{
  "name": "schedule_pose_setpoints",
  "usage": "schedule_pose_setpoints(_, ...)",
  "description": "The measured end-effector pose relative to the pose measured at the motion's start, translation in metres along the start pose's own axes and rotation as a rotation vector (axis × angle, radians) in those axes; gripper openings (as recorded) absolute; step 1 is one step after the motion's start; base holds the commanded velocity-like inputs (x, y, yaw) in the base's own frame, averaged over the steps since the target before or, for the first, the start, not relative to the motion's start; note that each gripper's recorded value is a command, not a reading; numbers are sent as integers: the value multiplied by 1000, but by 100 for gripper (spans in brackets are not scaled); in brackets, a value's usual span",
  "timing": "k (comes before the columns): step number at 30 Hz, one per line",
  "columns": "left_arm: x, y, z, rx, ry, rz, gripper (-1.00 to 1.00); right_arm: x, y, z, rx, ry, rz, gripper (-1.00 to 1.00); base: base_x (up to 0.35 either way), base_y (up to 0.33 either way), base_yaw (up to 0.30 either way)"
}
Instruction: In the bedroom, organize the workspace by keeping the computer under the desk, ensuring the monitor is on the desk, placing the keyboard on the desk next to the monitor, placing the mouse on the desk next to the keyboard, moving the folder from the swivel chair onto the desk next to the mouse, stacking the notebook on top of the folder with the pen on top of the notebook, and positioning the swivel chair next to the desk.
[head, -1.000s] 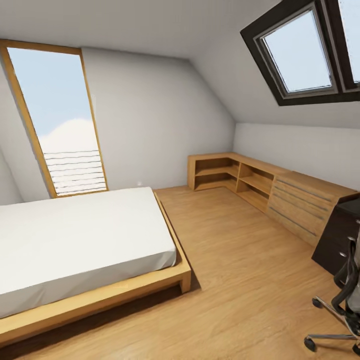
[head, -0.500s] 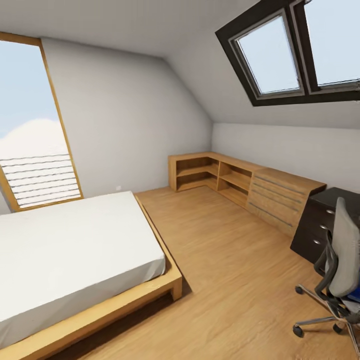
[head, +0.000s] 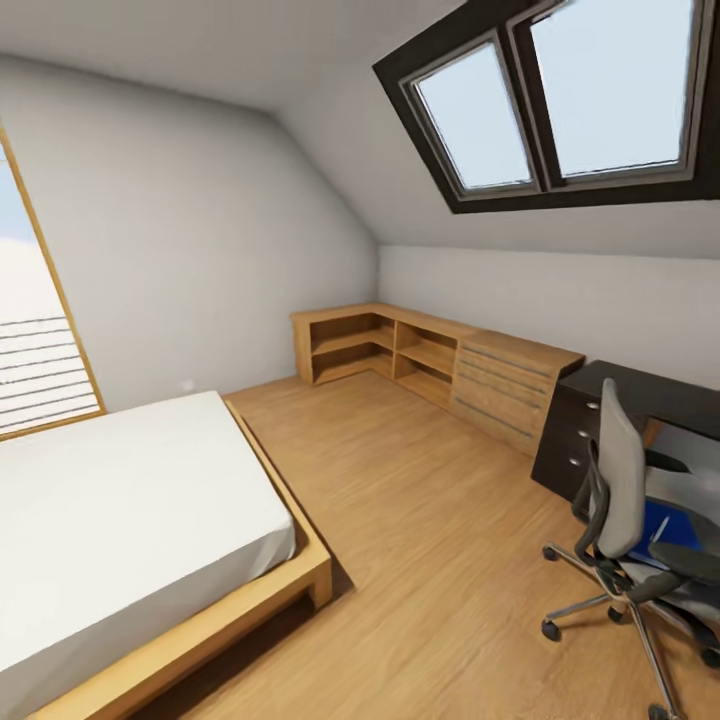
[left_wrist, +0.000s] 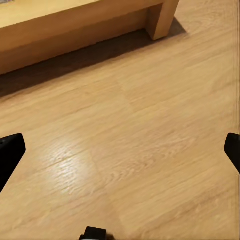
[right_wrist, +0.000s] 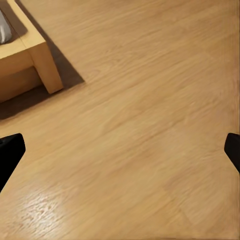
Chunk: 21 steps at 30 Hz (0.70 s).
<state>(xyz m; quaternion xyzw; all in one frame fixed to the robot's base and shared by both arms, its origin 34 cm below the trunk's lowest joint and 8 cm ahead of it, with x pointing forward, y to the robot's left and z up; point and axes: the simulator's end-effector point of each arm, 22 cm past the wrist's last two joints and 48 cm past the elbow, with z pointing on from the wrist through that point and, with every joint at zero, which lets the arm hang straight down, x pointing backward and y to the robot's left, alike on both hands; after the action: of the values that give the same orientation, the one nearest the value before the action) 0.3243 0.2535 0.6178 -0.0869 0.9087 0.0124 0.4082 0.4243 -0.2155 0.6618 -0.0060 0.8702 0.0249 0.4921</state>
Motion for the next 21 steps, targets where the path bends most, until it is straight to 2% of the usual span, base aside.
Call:
schedule_pose_setpoints(12, 0, 0, 0, -1, 0, 0, 100, 0, 1, 0, -3, 0, -3, 100, 0, 17, -299)
schedule_pose_setpoints(21, 0, 0, 0, -2, 0, 0, 100, 0, 1, 0, -4, 0, -4, 100, 0, 231, -299)
